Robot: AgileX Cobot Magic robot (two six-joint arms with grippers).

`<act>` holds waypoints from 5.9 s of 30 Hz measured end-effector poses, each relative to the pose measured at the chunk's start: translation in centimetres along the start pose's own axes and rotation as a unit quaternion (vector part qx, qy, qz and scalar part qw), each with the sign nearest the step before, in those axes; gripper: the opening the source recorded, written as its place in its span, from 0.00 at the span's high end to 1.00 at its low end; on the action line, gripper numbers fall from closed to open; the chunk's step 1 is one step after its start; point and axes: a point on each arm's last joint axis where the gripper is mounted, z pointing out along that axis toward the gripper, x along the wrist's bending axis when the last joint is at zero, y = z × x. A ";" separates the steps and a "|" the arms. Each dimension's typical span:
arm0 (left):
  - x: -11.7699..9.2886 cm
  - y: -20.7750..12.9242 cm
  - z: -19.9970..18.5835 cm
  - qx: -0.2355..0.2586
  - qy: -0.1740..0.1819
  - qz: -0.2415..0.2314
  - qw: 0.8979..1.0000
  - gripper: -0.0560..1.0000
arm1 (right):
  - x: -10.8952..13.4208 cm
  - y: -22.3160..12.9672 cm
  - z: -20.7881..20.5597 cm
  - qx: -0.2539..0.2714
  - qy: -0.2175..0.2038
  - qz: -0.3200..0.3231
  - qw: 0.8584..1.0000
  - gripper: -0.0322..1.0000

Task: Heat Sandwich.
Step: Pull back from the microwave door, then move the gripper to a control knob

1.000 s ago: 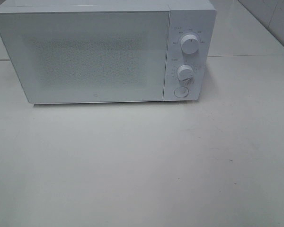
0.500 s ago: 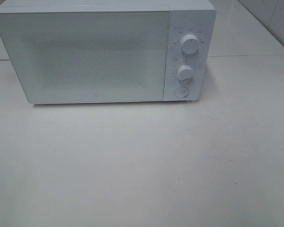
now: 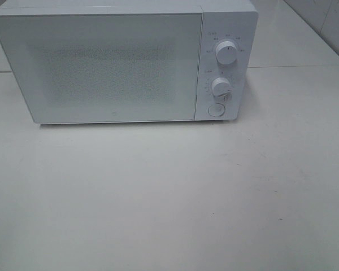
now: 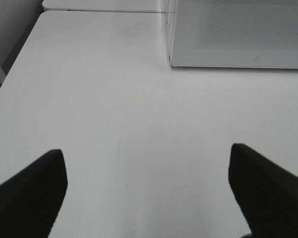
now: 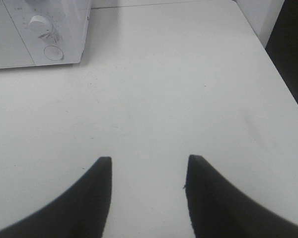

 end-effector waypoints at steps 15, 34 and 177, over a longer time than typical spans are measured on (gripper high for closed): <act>0.0 0.0 0.0 0.000 0.009 -0.004 1.000 0.18 | 0.0 0.0 0.0 0.000 0.000 0.000 1.000 0.51; 0.0 0.0 0.0 0.000 0.009 -0.003 1.000 0.18 | 0.0 0.0 0.0 0.000 0.000 0.000 1.000 0.52; 0.0 0.0 0.0 0.000 0.009 -0.003 1.000 0.18 | 17.0 1.8 28.1 -0.122 0.102 -0.112 0.981 0.25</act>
